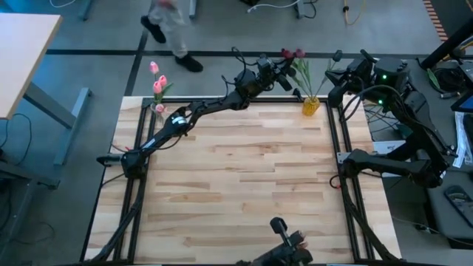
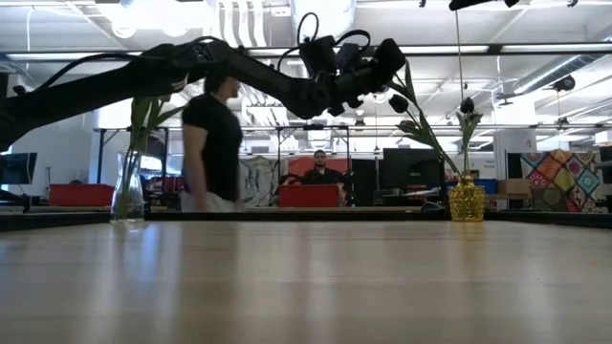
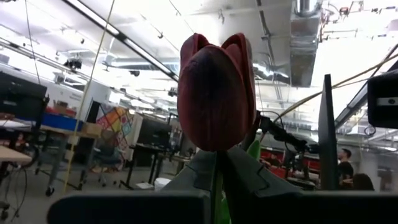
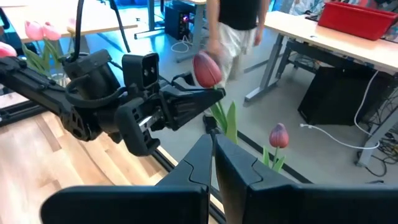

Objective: Sort flowers into vase by color
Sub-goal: Put the red flower into the yellow vase

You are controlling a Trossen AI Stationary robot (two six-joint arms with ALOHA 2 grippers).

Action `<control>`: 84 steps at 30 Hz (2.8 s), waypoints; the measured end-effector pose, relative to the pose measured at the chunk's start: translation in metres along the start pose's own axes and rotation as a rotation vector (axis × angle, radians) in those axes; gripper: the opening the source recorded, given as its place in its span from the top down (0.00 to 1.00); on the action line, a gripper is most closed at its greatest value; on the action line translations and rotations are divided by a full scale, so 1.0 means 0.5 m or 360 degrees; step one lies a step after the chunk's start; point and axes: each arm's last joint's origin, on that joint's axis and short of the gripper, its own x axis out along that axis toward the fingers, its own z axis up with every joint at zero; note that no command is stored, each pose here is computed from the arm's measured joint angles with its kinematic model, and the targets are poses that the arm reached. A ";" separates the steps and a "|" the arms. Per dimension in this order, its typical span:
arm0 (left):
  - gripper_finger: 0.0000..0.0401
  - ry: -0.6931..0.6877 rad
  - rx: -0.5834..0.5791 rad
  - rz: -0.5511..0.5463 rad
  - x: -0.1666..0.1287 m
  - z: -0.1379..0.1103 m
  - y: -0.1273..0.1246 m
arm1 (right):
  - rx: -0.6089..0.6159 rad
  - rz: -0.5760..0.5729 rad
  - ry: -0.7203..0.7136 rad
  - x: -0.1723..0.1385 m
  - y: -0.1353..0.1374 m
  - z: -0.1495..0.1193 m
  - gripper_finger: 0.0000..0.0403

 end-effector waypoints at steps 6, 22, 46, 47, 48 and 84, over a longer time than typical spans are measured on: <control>1.00 -0.0032 0.0050 0.0009 0.008 0.030 0.010 | -0.0005 0.0000 0.0000 0.000 0.000 0.000 0.97; 1.00 -0.0028 0.0021 -0.0070 0.021 0.080 -0.011 | -0.0046 -0.0044 -0.0001 0.000 -0.002 0.001 0.97; 1.00 0.0178 0.0033 -0.0142 0.015 0.042 -0.057 | -0.0067 -0.0084 -0.0007 0.003 -0.003 0.002 0.97; 1.00 0.0185 0.0033 -0.0141 0.014 0.037 -0.056 | -0.0067 -0.0085 -0.0007 0.003 -0.003 0.002 0.97; 1.00 0.0192 0.0034 -0.0140 0.013 0.031 -0.055 | -0.0067 -0.0085 -0.0007 0.003 -0.003 0.002 0.97; 0.99 0.0327 0.0153 -0.0077 -0.006 -0.042 -0.039 | -0.0082 -0.0084 0.0003 0.007 -0.003 0.002 0.97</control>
